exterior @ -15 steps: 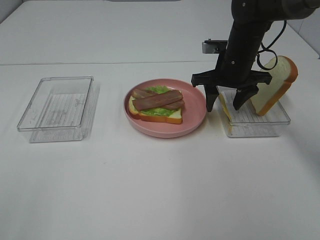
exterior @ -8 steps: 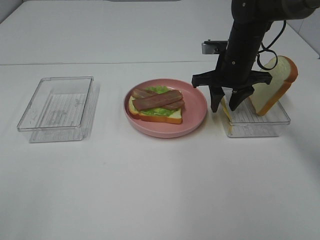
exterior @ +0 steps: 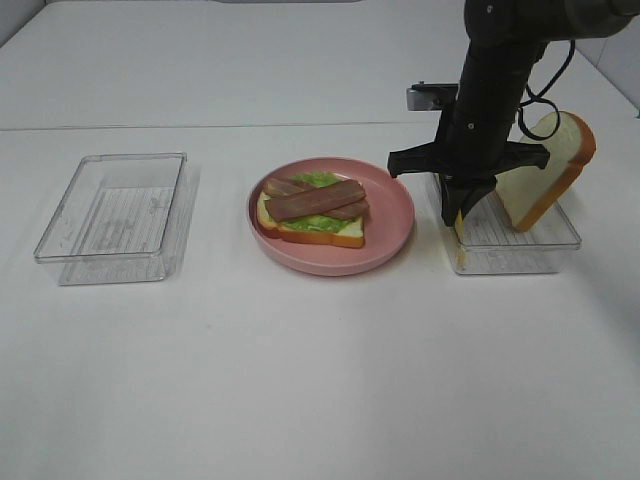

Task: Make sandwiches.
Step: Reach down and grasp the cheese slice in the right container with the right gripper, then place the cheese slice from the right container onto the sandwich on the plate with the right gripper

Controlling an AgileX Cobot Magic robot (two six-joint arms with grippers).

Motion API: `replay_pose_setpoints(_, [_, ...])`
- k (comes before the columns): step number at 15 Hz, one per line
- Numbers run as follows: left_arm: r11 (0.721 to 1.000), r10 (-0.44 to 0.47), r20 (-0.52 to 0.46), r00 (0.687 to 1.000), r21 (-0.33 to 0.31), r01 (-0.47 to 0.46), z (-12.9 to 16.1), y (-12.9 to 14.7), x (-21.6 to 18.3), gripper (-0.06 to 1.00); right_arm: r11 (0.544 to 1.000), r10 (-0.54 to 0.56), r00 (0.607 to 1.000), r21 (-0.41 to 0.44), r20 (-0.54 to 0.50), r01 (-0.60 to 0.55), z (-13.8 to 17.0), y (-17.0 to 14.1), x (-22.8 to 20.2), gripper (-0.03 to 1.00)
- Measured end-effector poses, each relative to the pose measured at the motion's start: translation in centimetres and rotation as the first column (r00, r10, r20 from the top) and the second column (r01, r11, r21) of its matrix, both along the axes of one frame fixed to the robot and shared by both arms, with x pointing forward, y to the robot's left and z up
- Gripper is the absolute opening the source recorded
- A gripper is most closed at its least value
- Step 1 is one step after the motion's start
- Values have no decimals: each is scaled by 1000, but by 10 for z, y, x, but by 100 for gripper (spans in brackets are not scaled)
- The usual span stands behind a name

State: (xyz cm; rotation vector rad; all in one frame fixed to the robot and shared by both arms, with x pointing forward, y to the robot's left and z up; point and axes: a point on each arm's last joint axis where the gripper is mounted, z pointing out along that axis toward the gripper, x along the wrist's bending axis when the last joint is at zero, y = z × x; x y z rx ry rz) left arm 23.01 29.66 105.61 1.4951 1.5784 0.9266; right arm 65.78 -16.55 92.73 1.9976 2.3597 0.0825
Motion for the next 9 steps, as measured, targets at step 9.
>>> replay_pose_setpoints(9, [1000,0,0,1000,0,0,0,0,0,99,998,-20,1000,64,18,19,23,4,-5,3])
